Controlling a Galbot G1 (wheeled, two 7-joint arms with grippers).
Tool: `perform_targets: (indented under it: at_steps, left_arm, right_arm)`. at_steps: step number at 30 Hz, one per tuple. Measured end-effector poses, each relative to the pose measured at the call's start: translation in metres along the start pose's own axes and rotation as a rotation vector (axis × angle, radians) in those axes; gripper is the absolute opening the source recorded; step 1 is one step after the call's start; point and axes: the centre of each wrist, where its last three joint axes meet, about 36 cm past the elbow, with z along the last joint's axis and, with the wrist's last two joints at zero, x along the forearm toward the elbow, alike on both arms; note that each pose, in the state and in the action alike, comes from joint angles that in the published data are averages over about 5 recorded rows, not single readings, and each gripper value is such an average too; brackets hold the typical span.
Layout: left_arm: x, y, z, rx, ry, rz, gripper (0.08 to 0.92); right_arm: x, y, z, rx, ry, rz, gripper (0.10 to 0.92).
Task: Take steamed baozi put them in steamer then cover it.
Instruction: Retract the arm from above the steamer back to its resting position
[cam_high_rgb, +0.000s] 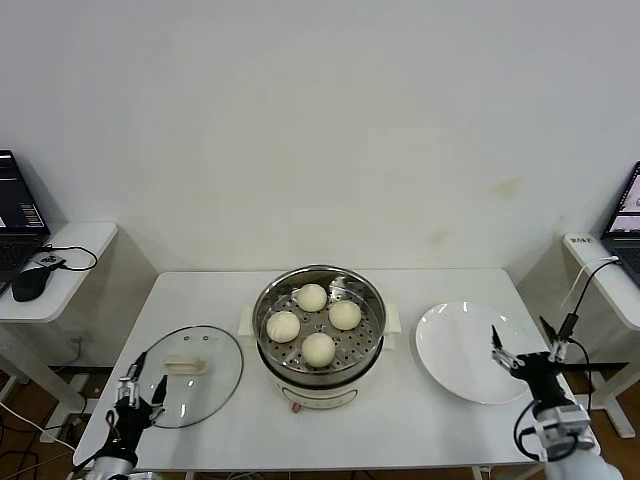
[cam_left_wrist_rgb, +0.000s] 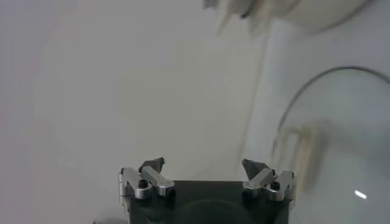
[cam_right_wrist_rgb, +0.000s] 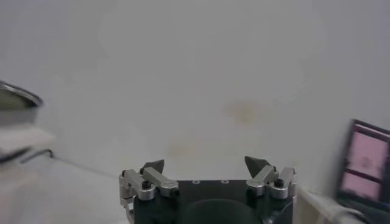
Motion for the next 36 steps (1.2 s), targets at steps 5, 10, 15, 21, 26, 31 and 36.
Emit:
perform_targets:
  at_steps: [5,10,15,21,26,31,36]
  left_arm:
    - [-0.015,-0.013,0.005,-0.063,-0.029,0.038,0.823]
    - [-0.032,-0.021,0.012,-0.112,-0.045,0.063,0.823]
    - [-0.049,-0.024,0.021,-0.149,-0.049,0.078,0.823]
    - [-0.067,-0.028,0.031,-0.182,-0.054,0.093,0.823]
    - [-0.079,-0.027,0.038,-0.202,-0.053,0.099,0.823]
    - [-0.089,-0.026,0.040,-0.209,-0.055,0.105,0.823]
    - [-0.096,-0.026,0.040,-0.214,-0.058,0.107,0.823]
  right_arm:
    - [0.014,-0.009,0.004,0.020,0.024,0.038,0.823]
    - [0.025,-0.012,0.008,0.030,0.043,0.062,0.823]
    - [0.032,-0.015,0.011,0.038,0.058,0.080,0.823]
    - [0.038,-0.014,0.013,0.036,0.069,0.091,0.823]
    - [0.041,-0.013,0.013,0.036,0.073,0.095,0.823]
    - [0.043,-0.011,0.015,0.036,0.079,0.096,0.823]
    - [0.043,-0.009,0.016,0.035,0.081,0.096,0.823]
